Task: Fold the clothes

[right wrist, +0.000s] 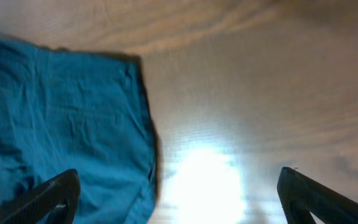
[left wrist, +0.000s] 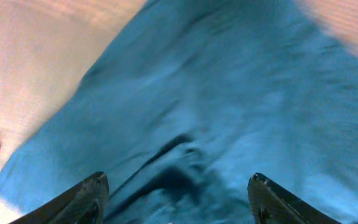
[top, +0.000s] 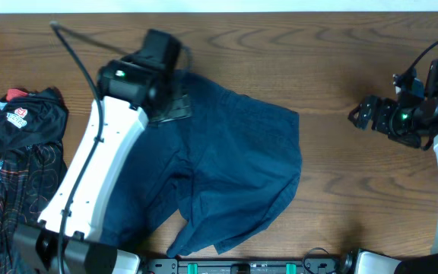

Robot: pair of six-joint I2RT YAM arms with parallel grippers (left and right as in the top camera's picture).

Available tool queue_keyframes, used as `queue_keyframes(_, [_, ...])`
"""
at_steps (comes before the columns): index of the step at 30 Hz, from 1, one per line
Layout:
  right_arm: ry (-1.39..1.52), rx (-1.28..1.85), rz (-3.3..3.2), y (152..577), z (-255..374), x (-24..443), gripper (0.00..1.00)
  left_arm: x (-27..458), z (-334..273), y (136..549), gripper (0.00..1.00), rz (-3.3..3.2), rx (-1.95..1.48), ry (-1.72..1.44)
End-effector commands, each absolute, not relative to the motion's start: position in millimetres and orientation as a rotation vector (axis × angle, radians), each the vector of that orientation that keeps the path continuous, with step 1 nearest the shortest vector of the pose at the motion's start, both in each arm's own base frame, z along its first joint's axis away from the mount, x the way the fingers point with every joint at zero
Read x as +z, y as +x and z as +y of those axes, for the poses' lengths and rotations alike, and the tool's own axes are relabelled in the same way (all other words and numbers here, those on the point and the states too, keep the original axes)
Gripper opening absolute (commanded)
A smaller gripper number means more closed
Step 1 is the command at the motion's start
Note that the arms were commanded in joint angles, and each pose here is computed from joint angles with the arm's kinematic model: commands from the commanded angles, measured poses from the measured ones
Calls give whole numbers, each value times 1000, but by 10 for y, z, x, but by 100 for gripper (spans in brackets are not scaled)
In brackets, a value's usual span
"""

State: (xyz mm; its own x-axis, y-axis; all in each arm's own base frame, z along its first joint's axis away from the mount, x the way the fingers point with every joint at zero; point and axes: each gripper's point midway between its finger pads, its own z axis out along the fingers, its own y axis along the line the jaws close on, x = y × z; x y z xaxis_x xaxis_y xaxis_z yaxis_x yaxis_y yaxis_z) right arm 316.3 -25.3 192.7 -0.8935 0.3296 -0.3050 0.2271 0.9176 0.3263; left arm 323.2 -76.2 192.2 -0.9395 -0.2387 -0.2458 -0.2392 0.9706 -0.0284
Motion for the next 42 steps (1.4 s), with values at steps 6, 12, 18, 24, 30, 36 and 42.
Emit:
queue_keyframes(6, [364, 421, 2689, 3235, -192, 2005, 99, 1314, -393, 2658, 73, 2965, 112, -680])
queue_keyframes(12, [361, 443, 2691, 3225, -164, 2008, 99, 1131, -271, 2207, 74, 2866, 88, -894])
queue_keyframes(18, [338, 481, 2693, 3213, -108, 2018, 99, 951, -123, 1718, 80, 2779, 71, -1089])
queue_keyframes(24, [300, 499, 2704, 3202, -16, 2017, 99, 740, 73, 1407, 81, 2688, 98, -1285])
queue_keyframes(30, [293, 505, 2721, 3166, 13, 2004, 99, 619, 292, 1404, 67, 2585, 130, -1471])
queue_keyframes(36, [295, 506, 2727, 3152, 16, 1999, 100, 494, 495, 1419, 14, 2520, 178, -1673])
queue_keyframes(42, [296, 507, 2727, 3152, 16, 1999, 99, 259, 644, 1447, 6, 2508, 218, -1834])
